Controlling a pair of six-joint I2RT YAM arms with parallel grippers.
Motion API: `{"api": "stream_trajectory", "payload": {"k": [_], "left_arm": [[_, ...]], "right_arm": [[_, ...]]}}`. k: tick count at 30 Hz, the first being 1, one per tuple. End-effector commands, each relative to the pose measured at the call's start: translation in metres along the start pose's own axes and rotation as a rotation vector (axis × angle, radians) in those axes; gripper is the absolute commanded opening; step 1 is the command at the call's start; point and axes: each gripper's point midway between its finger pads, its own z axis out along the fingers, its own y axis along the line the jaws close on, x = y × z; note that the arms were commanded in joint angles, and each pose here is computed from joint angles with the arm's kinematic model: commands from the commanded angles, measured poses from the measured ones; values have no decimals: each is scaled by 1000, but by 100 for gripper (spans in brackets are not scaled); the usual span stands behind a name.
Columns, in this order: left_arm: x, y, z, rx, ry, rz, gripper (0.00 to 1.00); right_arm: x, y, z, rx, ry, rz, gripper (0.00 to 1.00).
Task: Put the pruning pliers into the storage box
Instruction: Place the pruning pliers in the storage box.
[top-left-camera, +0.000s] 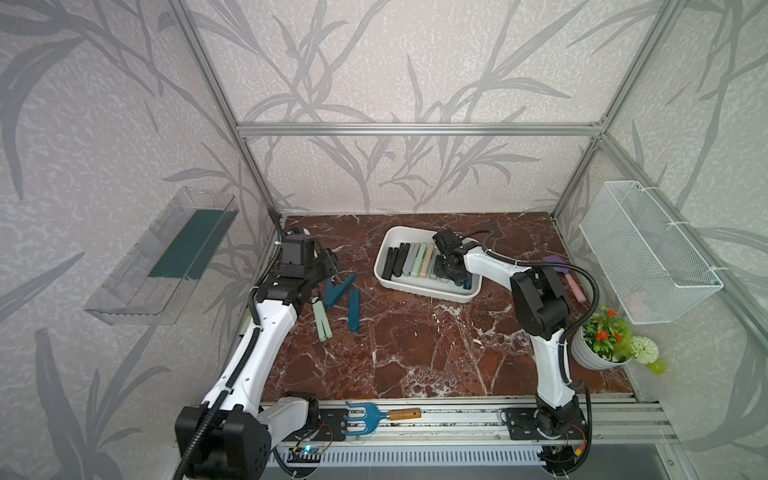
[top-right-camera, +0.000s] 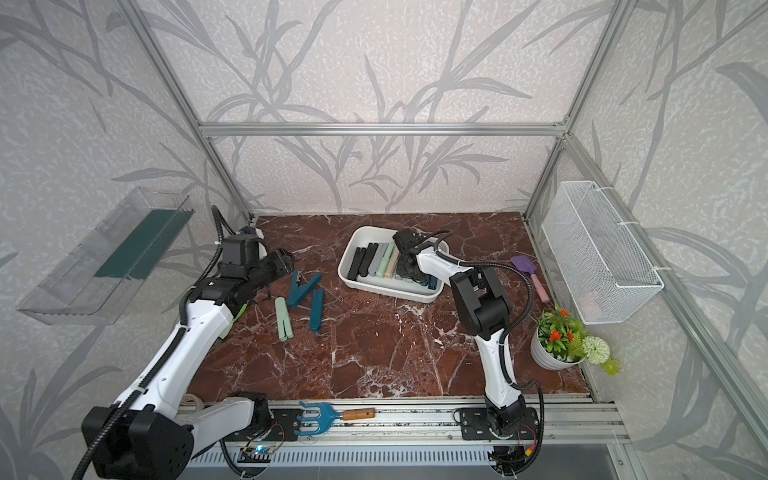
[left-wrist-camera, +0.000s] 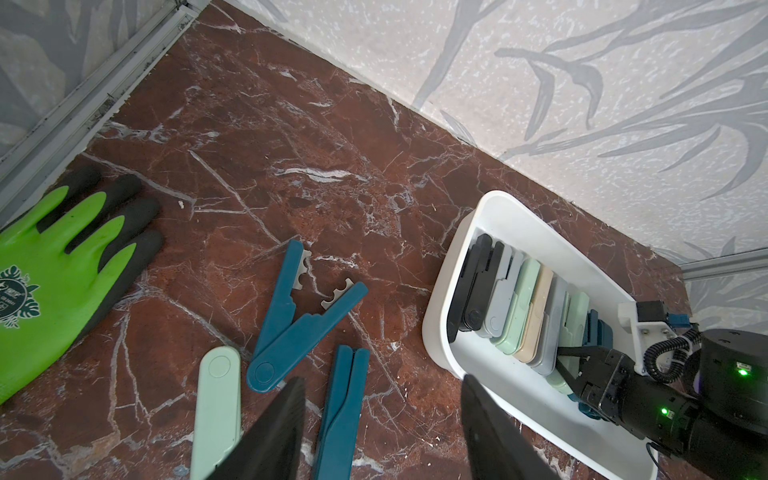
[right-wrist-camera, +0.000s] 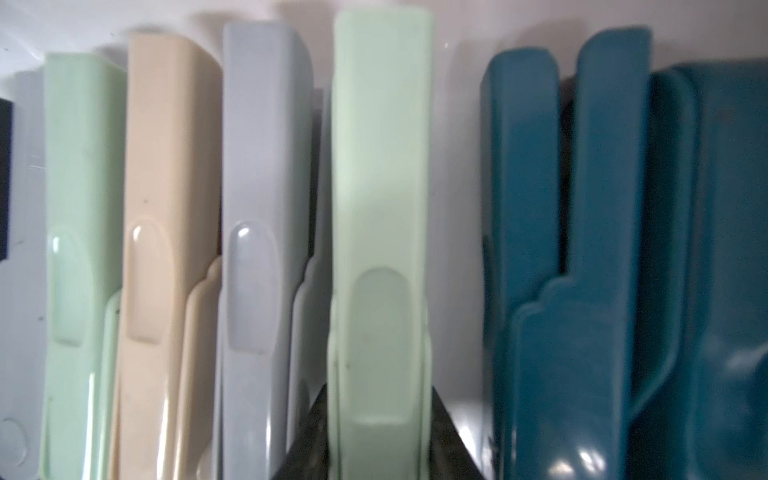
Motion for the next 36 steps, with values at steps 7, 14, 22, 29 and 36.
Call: {"api": "stream_trajectory", "payload": {"k": [7,14,22,29,36], "left_arm": [[-8,-2,-11,2,-21,19,60],[-4,-1,-10,3,-7,19,60],[4,1,-1,0,32,12,60],[9,1,4,-4,62,14,60],[12,-4,4,21,93,38,60]], "right_arm": [[-4,0,3,-9,2,34,24],[-8,3,0,-33,-7,46,31],[-12,2,-7,-48,-17,47,42],[-22,4,-20,-89,-47,25,48],[-41,8,-53,-146,-97,10,48]]}}
